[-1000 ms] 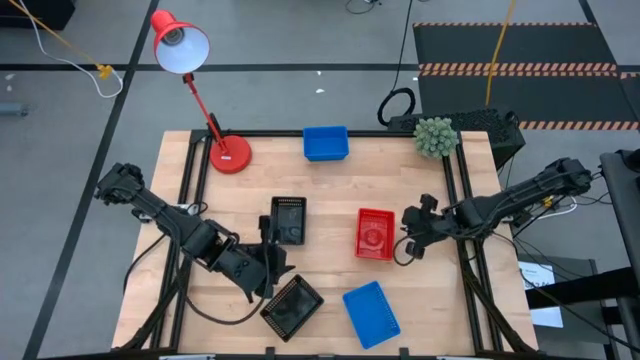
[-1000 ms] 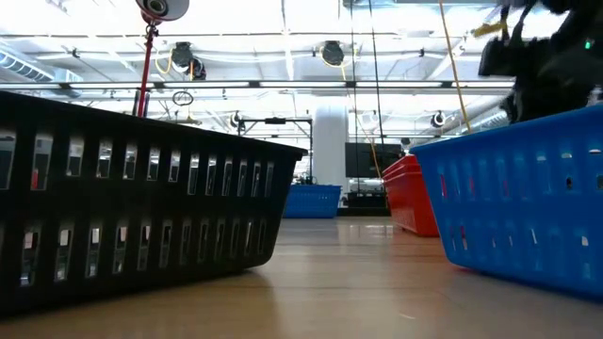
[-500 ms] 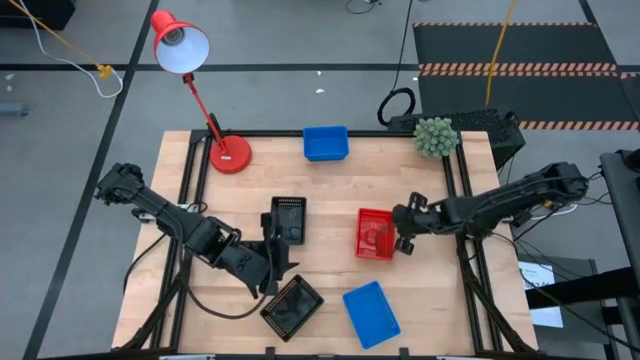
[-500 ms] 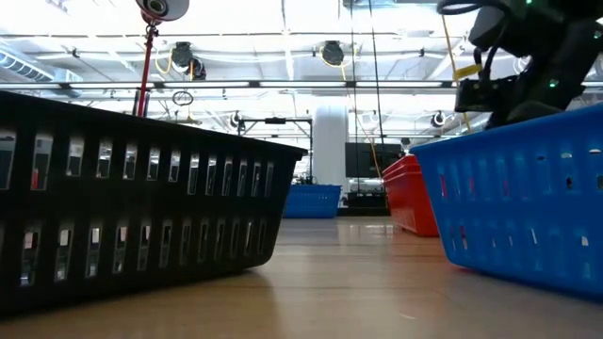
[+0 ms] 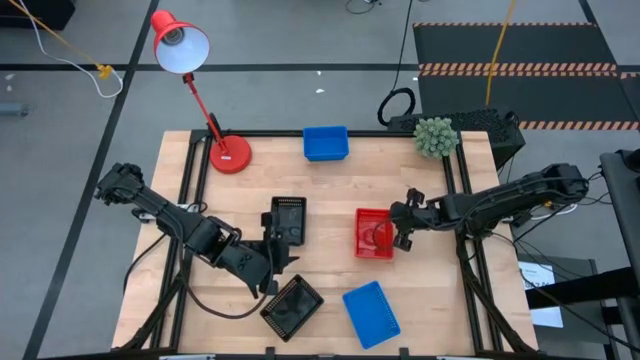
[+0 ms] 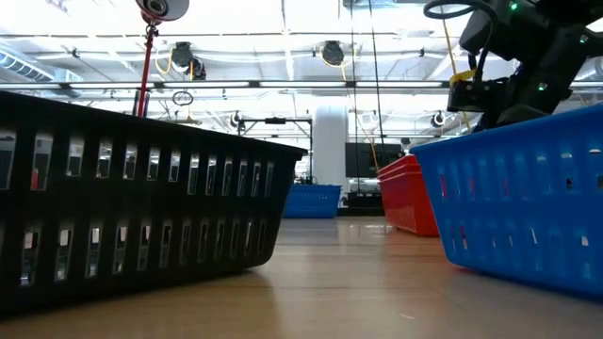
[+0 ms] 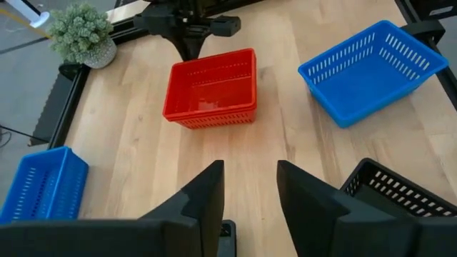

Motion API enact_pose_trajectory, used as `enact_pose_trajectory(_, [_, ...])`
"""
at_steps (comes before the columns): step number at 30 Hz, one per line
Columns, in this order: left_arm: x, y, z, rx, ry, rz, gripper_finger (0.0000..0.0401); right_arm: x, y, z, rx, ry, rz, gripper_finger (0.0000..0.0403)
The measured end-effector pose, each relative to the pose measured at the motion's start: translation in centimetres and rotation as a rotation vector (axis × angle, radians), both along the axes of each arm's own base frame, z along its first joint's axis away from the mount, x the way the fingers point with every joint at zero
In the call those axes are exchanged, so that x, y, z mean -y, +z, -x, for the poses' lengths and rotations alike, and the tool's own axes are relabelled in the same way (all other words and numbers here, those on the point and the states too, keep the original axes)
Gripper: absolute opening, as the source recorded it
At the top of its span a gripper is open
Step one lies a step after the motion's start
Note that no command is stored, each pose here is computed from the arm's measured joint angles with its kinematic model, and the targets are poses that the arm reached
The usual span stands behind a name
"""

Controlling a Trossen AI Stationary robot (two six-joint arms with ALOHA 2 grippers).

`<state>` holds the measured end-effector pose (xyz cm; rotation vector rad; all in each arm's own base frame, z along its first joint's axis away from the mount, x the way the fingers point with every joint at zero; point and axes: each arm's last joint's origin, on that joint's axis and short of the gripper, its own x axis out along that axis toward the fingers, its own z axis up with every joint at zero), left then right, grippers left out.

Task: Stack baskets by color
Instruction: Stack the bottom red bin on top of the top red bins, then stack the bottom blue bin on top of the top blue bins

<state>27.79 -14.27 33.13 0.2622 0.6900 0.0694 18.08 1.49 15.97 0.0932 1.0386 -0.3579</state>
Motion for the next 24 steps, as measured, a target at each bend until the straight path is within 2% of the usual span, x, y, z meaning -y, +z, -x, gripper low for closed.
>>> enact_pose_trajectory(7, [0.0, 0.0, 0.0, 0.002, 0.006, 0.007, 0.0129, 0.1, 0.2, -0.2, 0.02, 0.04, 0.02, 0.0003])
enact_pose_trajectory(10, [0.0, 0.1, -0.1, 0.018, 0.017, 0.029, 0.0129, 0.0, 0.8, 0.1, 0.02, 0.041, -0.029, 0.0004])
enact_pose_trajectory(13, [0.3, 0.5, -0.4, 0.065, 0.012, 0.076, 0.0129, -0.1, 2.5, 0.1, 0.062, 0.018, -0.06, 0.0004])
enact_pose_trajectory(17, [1.1, 0.5, -0.8, 0.08, -0.076, 0.088, 0.0129, -0.5, 5.6, 0.2, 0.15, 0.03, -0.078, 0.0004])
enact_pose_trajectory(20, [1.9, -0.3, -1.4, 0.07, -0.101, 0.083, 0.0129, -0.9, 7.9, 0.4, 0.241, 0.057, -0.092, 0.0004])
enact_pose_trajectory(24, [3.2, -2.1, -3.5, 0.094, -0.159, 0.052, 0.0129, -1.2, 10.3, 0.7, 0.33, 0.086, -0.103, 0.0004])
